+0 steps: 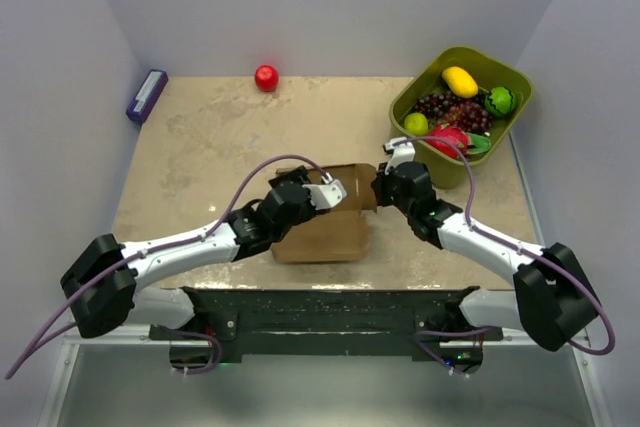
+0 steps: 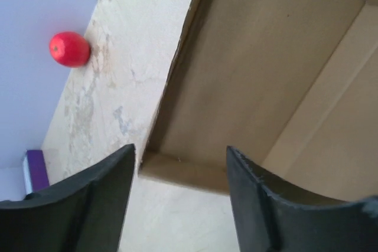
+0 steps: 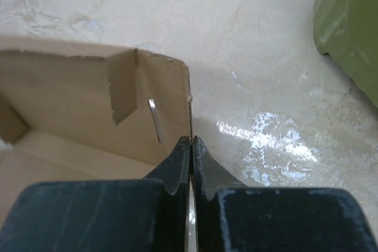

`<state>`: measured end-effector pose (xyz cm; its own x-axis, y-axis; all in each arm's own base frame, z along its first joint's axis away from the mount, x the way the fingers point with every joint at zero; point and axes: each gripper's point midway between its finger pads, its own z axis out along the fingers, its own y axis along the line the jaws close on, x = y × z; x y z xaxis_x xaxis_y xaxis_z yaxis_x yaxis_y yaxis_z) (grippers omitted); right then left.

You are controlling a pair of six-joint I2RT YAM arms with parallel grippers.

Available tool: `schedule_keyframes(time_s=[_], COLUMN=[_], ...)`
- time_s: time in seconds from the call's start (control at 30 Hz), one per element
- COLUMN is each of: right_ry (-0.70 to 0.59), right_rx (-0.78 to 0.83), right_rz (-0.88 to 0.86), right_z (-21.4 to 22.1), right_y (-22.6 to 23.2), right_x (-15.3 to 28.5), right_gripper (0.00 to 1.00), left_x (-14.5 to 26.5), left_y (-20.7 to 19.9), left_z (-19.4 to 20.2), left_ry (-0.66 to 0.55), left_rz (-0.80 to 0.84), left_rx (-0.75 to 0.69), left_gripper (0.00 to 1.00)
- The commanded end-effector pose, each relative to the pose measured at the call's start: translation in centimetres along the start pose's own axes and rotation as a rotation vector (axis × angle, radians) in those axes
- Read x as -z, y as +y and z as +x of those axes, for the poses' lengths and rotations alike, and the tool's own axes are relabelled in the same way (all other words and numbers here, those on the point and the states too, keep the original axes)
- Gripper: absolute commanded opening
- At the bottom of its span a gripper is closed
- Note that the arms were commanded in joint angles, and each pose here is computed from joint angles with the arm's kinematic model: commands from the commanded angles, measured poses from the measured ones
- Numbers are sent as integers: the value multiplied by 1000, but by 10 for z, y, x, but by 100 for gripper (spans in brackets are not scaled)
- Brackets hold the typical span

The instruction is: Fold the paper box

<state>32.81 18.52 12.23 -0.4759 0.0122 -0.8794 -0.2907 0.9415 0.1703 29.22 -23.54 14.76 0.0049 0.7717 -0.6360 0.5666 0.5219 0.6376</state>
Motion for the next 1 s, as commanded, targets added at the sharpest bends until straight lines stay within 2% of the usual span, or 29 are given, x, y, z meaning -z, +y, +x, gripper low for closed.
schedule_keyframes(time_s=[0.0,0.07,0.17,0.23,0.3,0.43,0.5,0.7,0.83,0.97], right_ry=[-88,-99,-103,-107,-110,-118,-119,-111,-104,-99], right_rx=[-24,-22,-8,-3,2,3,4,-6,-25,-50], right_rz=[-41,-47,-44,-36,-35,-34,-33,-1,11,7], right_z=[-11,-11,-11,-10,-9,-8,-7,-5,-5,-7], right_y=[6,7,5,3,3,2,1,-4,-5,-2], right_x=[2,3,4,5,6,9,10,8,8,9], right_gripper=[0,0,0,0,0,0,0,0,0,0], left_x=[15,26,39,44,38,11,9,13,3,-10], left_y=[35,51,52,33,6,-50,-64,-110,-147,-167], left_z=[-55,-79,-101,-118,-115,-78,-79,-70,-28,3], left_ry=[-140,-197,-286,-366,-383,-265,-262,-260,-138,-30], left_rz=[-68,-76,-25,82,166,250,288,392,432,423], left_rx=[174,246,377,497,584,699,735,720,697,667], left_gripper=[77,80,80,79,76,70,68,67,66,62])
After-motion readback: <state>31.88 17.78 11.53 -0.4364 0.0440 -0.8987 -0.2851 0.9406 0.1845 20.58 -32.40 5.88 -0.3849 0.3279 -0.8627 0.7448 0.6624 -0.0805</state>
